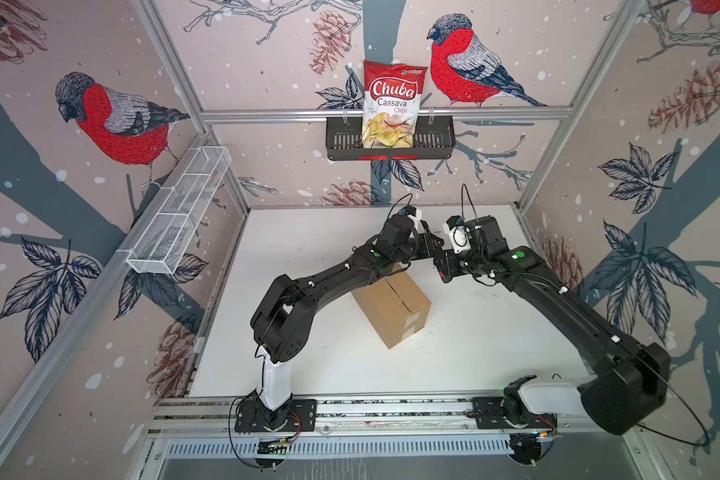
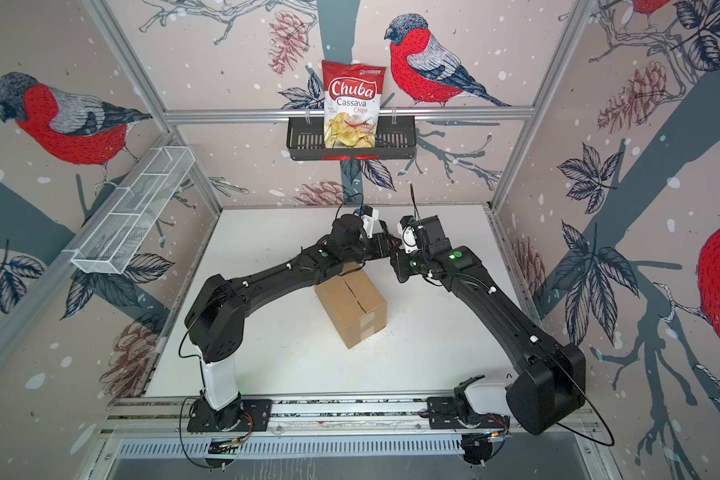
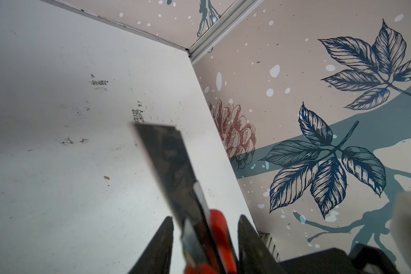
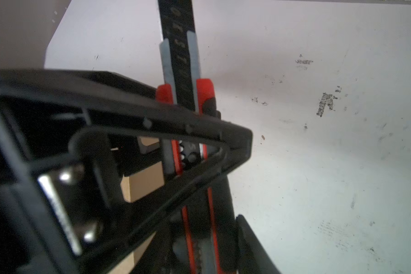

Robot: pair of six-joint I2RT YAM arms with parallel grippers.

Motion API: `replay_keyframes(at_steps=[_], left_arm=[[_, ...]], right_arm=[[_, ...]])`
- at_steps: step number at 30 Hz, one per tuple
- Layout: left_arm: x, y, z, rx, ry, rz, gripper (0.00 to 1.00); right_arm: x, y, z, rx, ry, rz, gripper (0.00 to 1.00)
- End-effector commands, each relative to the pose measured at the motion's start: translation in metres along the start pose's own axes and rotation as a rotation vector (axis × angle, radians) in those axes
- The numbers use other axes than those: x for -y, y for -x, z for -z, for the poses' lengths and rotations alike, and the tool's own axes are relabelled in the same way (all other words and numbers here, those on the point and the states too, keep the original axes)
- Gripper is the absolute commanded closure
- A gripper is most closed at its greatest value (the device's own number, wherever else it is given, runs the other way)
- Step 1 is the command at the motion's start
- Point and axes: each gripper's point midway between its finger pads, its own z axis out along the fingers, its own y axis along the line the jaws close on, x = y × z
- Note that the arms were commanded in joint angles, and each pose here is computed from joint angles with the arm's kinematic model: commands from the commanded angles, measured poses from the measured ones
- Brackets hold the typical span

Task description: Unpack the express box

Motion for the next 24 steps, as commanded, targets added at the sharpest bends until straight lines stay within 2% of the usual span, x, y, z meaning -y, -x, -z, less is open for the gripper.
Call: replay_keyframes(at_steps=[1, 12, 19, 22, 24], left_arm=[[0.0102, 0.0066, -0.0016, 0.026, -0.043, -0.005, 0.63], [0.0075, 0.0047, -0.0039, 0.033, -0.053, 0.02, 0.88], [0.0098, 0.0056, -0.0018, 0.054, -0.082, 0.04, 0.97], [0.0118, 0.0069, -0.0002, 0.064, -0.1, 0.05, 0.99], [0.014, 0.0068, 0.0007, 0.066, -0.121, 0.061, 1.0]], right_arm=[[-0.004, 0.0067, -0.0013, 0.027, 0.018, 0.009, 0.85], [-0.0035, 0.0094, 0.0001, 0.04, 0.014, 0.005, 0.85], [-0.0031, 0.0102, 0.0019, 0.055, 0.015, -0.009, 0.81], [-0.0041, 0.01, 0.0031, 0.072, 0.023, -0.009, 0.76], [-0.005, 0.0109, 0.0042, 0.088, 0.031, -0.01, 0.66]])
